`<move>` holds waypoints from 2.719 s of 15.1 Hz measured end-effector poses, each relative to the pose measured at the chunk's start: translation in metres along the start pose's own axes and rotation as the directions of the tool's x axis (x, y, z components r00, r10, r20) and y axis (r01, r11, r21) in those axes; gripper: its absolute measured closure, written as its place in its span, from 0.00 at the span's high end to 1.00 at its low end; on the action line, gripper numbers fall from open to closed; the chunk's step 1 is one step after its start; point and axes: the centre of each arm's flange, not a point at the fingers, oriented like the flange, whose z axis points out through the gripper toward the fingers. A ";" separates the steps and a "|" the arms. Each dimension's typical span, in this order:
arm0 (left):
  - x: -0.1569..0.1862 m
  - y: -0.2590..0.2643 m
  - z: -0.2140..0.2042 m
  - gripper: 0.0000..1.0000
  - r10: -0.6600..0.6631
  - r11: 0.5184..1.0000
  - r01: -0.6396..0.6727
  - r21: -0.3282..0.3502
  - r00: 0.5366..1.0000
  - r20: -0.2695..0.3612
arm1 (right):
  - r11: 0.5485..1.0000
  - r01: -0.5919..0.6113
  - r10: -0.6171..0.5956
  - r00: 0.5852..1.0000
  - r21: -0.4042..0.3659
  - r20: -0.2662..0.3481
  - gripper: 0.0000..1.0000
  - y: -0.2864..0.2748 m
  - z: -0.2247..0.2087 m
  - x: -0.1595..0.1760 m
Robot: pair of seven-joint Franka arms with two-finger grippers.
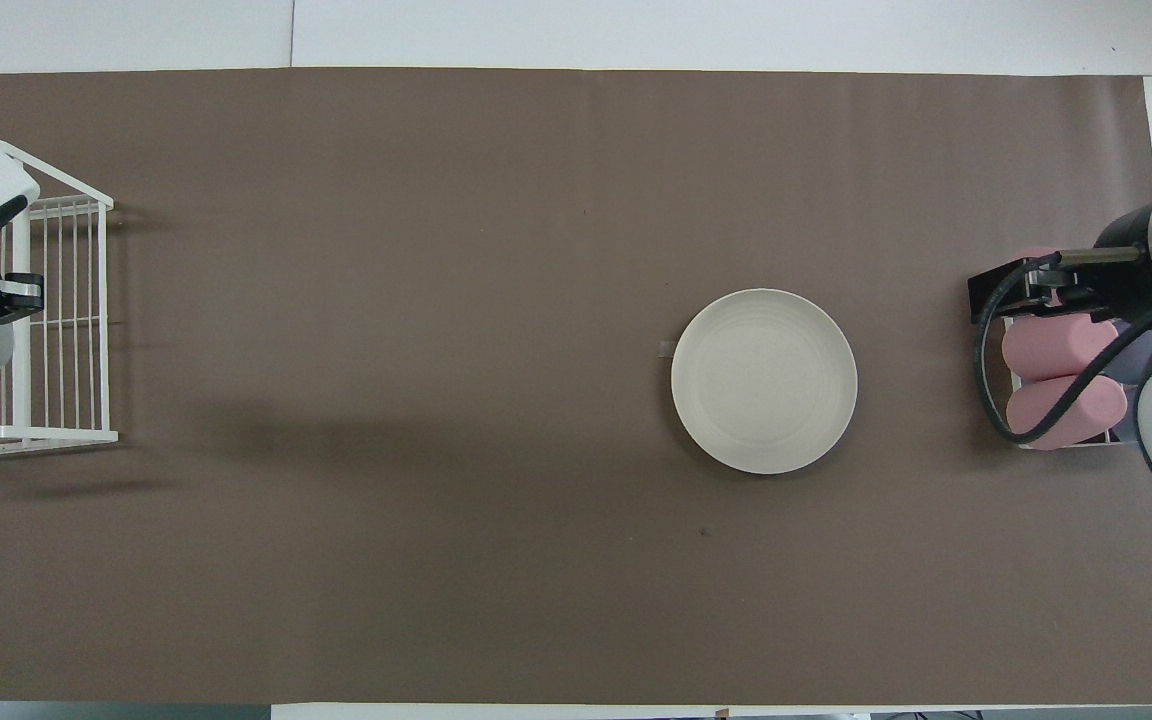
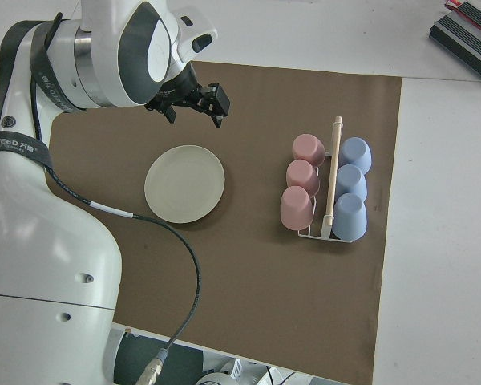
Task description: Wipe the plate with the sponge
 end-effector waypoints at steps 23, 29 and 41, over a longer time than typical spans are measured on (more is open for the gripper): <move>0.067 0.048 0.121 0.04 -0.066 0.944 0.099 0.316 0.991 -0.113 | 0.999 -0.036 0.036 0.999 0.007 0.008 1.00 0.075 0.023 0.000; 0.067 0.057 0.124 0.49 -0.094 0.960 0.123 0.253 0.988 -0.123 | 0.999 -0.035 0.034 0.999 0.007 0.006 1.00 0.074 0.022 0.000; 0.067 0.057 0.083 1.00 -0.255 0.967 0.253 -0.035 0.964 -0.073 | 0.999 -0.032 0.032 0.999 0.007 0.006 1.00 0.073 0.022 0.000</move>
